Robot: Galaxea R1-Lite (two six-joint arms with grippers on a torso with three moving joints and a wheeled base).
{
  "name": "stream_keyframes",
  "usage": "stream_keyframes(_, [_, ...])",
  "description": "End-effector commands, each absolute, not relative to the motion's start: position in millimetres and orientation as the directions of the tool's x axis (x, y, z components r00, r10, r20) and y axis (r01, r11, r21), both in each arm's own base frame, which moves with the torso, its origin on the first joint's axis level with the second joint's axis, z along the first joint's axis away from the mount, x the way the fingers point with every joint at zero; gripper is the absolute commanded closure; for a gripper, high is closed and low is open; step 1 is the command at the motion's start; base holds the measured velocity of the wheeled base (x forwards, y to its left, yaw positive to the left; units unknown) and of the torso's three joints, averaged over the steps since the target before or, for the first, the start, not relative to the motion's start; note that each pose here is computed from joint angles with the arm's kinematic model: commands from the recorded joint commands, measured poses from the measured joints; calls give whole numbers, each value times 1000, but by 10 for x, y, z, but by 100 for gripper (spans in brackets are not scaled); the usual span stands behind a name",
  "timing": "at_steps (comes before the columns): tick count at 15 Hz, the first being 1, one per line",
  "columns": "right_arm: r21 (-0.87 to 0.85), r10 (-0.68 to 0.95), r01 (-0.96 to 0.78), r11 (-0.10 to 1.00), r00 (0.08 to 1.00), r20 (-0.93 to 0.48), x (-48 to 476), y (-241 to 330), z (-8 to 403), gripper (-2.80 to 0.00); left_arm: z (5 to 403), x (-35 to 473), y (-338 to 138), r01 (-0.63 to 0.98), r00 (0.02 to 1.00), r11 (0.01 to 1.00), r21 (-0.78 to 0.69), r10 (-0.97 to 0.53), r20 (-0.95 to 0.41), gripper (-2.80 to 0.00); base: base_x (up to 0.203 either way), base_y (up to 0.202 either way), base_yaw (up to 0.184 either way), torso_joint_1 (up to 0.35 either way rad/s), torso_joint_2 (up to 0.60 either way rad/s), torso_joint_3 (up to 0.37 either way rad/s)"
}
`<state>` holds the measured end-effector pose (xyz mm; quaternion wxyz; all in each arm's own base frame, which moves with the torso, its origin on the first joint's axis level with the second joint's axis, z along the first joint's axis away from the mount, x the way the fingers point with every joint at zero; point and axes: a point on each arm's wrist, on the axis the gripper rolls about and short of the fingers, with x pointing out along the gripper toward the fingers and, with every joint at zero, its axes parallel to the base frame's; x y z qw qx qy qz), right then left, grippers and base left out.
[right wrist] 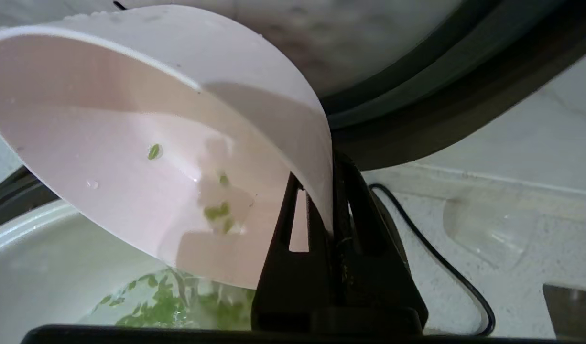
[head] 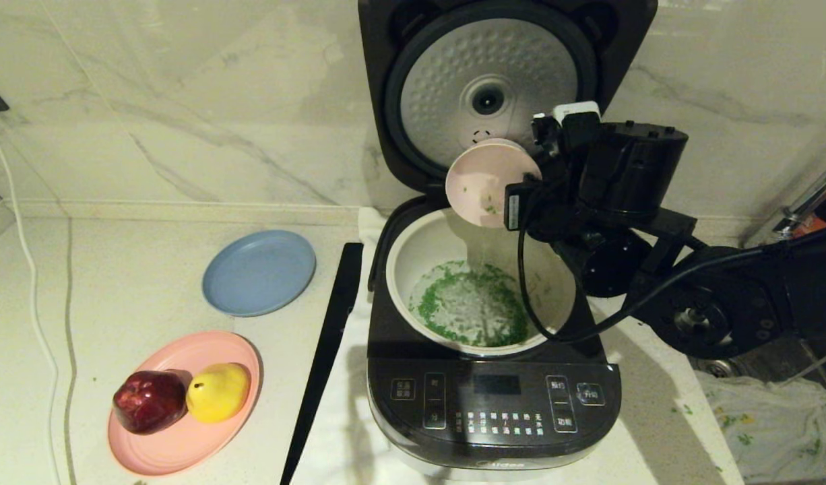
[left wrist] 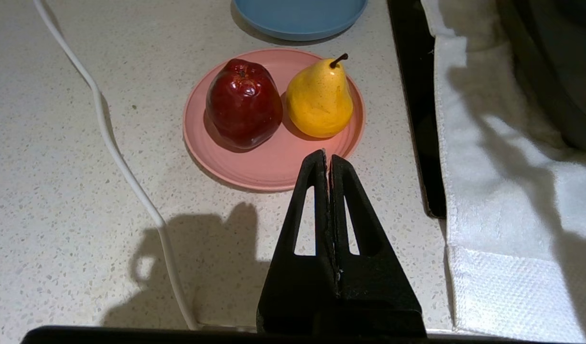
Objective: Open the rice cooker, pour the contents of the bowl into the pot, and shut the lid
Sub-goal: Pour the water from the bowl into the rice cooker
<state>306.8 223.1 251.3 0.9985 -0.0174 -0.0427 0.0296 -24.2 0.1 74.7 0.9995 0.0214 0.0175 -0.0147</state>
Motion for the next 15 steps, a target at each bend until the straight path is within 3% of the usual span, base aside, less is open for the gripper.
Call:
stream_keyframes(1, [-41,67,-63,997,994,83,3030,2272,2447,0,746,-244,1,31,999,999,43,-29,-34,0,0,0,0,0,0,0])
stream_keyframes(9, [-61,62,-56,997,992,106,3012,2368,2314,0,746,-243,1,32,999,999,42,-30,-35,0,0,0,0,0,0,0])
stream_keyframes(15, [-3,11,-10,1000,990,143,2827,2201,2818,0,746,-243,1,31,999,999,42,-29,-35,0,0,0,0,0,0,0])
